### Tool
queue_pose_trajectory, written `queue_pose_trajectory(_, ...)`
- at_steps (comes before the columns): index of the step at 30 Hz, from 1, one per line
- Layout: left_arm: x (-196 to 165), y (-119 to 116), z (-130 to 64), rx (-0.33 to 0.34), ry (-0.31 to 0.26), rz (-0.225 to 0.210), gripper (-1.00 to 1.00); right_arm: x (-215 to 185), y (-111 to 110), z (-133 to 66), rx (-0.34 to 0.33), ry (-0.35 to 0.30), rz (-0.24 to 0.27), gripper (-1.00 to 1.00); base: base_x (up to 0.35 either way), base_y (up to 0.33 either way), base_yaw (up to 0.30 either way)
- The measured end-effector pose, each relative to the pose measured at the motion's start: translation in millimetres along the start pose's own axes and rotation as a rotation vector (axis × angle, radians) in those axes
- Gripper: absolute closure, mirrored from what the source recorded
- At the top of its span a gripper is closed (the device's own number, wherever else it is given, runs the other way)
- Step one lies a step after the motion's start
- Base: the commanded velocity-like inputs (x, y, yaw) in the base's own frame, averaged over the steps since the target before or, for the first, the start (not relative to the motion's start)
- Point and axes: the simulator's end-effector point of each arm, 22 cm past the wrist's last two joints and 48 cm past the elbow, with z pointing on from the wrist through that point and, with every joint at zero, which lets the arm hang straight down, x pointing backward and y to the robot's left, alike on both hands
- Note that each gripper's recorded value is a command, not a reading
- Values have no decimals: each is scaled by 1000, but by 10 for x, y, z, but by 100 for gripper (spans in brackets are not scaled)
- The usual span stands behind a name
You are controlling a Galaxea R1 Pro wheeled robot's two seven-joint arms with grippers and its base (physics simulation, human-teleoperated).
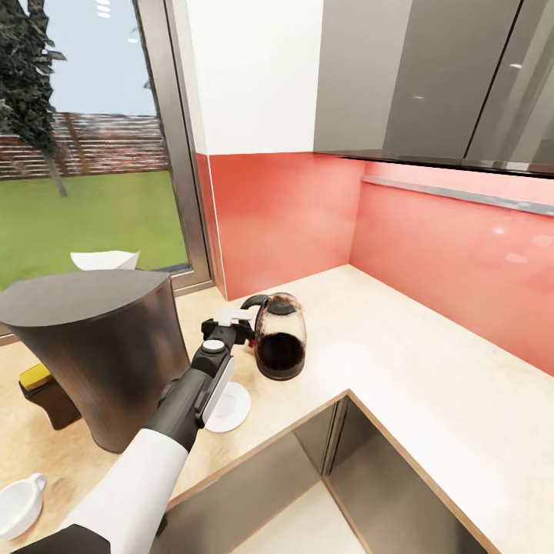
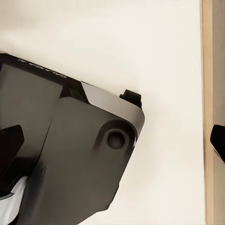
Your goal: Set up a coffee station on the kitchen countertop: keep the coffee maker on the countertop, move the bottle of coffee from the kitchen shelf to the counter next to the coffee maker, place a paper coffee filter on top of the coffee maker, put the saucer next to the coffee maker with the coffee cup on the saucer, and place the electric kettle next to the coffee maker.
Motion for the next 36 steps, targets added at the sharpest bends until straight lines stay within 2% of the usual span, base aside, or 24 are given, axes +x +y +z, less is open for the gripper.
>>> queue_pose_trajectory(36, -2, 0, 0, 1, -1, 0, -100, 0, 3, 0, -1, 0, 0, -100, 34, 0, 0)
